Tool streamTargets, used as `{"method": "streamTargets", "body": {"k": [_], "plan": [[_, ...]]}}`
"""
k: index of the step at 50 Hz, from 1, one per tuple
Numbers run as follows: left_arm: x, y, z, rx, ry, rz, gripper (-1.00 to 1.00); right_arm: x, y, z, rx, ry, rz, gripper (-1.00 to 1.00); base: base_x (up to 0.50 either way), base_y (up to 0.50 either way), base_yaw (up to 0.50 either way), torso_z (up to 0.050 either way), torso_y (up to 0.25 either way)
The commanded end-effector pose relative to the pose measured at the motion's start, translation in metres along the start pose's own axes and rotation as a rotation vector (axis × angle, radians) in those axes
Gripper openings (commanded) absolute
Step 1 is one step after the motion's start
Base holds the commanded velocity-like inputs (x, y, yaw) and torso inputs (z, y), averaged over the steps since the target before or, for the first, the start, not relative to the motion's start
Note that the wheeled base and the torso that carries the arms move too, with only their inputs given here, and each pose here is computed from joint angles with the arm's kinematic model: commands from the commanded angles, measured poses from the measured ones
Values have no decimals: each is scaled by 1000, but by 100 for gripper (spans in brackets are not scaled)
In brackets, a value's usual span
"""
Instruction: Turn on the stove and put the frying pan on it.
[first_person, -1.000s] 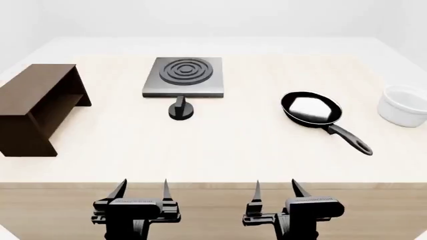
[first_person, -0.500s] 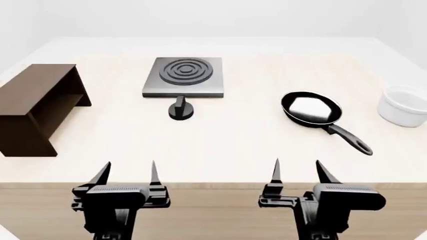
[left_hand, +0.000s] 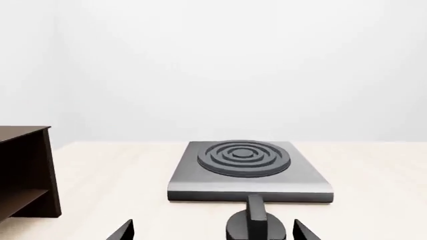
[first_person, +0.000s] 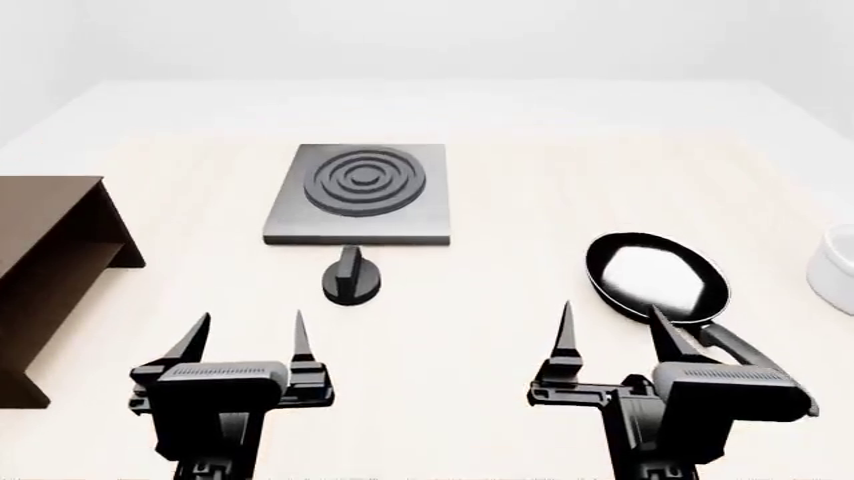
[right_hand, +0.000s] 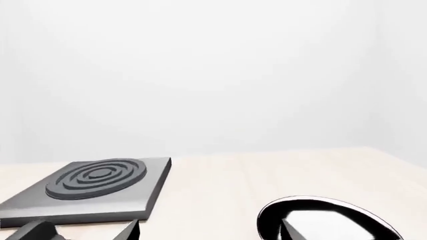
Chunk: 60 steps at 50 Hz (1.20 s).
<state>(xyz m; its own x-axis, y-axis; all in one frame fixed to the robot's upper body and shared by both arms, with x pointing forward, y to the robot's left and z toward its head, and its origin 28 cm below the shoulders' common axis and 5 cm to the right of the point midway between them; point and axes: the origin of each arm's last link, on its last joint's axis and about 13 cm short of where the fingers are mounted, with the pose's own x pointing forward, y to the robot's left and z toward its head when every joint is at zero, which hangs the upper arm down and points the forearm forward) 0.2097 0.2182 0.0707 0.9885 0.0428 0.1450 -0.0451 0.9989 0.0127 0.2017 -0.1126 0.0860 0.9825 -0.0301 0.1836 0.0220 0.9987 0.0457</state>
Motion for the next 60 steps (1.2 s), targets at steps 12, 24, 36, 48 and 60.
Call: {"method": "streamTargets", "body": {"k": [12,24,36,48,60], "plan": [[-2,1,-3,3,-2,8,100,0,-2,-1,-6,-13,2,100,500,0,0,0,0],[-1,2,-5,12,0,15,100,-4,0,-5,-60,-18,28,100,269,0,0,0,1],[7,9,-28,29,74,49,100,-2,-1,-5,-64,-14,19,100,0,0,0,0,0],[20,16,-44,67,102,102,100,-2,-1,-6,-69,-16,20,100,0,0,0,0,0],[25,19,-56,90,137,124,100,-3,-1,-7,-70,-11,22,100,0,0,0,0,0]]}}
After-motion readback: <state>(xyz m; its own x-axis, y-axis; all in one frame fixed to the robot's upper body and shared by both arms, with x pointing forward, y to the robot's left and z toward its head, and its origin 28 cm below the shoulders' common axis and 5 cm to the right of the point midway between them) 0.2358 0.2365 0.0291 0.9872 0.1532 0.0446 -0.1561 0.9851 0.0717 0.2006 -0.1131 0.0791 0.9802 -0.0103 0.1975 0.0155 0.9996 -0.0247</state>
